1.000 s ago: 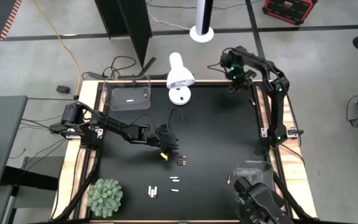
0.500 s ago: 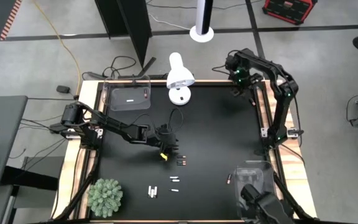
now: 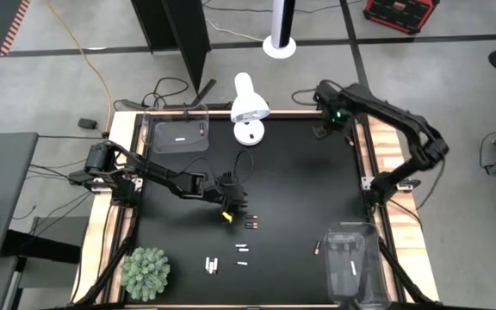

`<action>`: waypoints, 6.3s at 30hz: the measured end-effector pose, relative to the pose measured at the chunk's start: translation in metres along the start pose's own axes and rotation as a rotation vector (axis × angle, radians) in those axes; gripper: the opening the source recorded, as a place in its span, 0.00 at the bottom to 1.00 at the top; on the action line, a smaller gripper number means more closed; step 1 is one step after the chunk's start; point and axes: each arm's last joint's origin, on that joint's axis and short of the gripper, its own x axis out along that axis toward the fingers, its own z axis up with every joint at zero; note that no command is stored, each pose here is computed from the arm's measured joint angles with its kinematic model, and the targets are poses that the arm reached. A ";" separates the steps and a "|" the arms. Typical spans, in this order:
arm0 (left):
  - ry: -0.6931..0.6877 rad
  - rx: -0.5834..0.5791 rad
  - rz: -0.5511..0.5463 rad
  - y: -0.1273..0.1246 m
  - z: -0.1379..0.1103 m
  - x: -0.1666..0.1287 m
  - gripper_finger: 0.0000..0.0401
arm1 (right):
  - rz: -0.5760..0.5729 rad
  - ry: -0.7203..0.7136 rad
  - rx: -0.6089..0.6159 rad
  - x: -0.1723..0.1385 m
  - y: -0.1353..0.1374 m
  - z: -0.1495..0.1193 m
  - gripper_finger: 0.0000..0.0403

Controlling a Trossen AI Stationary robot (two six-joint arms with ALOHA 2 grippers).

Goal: Sort batteries
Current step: Put the black battery into the top transparent bin

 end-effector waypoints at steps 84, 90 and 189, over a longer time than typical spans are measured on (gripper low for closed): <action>-0.220 -0.122 0.205 0.065 0.027 -0.001 0.47 | -0.199 -0.250 0.908 0.054 -0.025 -0.017 0.01; -0.222 -0.120 0.187 0.064 0.027 -0.001 0.47 | -0.253 -0.134 0.882 0.071 -0.030 -0.010 0.00; -0.072 0.065 -0.133 -0.034 0.014 -0.005 0.49 | 0.300 0.167 -0.776 -0.039 0.233 -0.290 0.52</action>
